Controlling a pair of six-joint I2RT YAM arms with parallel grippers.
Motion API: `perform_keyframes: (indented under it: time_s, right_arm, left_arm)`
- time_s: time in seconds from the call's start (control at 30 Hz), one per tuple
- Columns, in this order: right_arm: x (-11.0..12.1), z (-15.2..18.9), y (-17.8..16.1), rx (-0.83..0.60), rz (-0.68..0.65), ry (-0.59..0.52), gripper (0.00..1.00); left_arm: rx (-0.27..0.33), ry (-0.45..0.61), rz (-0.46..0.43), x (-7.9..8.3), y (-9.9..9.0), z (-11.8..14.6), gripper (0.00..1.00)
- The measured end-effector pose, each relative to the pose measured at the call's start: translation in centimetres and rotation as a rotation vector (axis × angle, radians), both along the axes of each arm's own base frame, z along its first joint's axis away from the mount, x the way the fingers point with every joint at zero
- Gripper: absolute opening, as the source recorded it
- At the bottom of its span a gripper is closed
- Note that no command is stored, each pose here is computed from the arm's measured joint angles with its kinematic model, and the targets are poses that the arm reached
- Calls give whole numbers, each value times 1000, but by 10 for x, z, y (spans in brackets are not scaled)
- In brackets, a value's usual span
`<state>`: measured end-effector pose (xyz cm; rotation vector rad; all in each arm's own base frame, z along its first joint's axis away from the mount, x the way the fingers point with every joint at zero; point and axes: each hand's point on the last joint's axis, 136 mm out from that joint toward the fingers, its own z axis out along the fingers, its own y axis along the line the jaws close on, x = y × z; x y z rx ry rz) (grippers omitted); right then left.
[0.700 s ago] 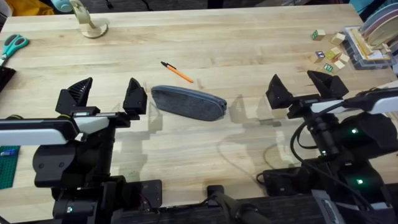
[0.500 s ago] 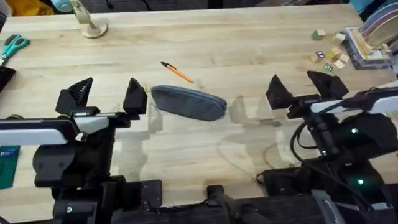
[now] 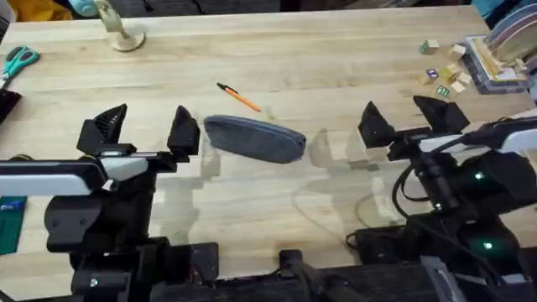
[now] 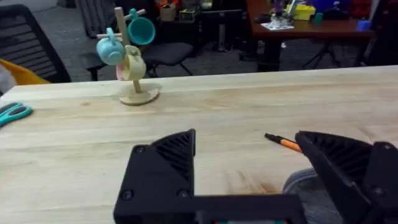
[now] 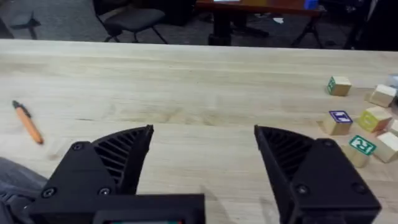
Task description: Unzip the bag, pick up the pens from the table one at a time and place them inside, then zip the bag closed.
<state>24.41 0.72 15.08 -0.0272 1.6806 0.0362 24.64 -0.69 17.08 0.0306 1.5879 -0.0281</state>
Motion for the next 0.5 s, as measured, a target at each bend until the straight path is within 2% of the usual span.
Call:
perform_keyframes:
  time_s: [0.17, 0.27, 0.37, 0.5]
  right_arm:
    - [-6, -3, 8, 9, 44, 61, 997]
    - [-17, -13, 11, 16, 65, 164, 998]
    - [-27, -7, 13, 19, 76, 208, 998]
    - [-41, 29, 15, 21, 85, 203, 998]
  left_arm:
    - [28, 80, -26, -3, -4, -15, 993]
    - [48, 152, -34, -11, -5, -14, 993]
    - [58, 178, -40, -22, -6, 4, 994]
    - [63, 131, -55, -37, -8, 46, 994]
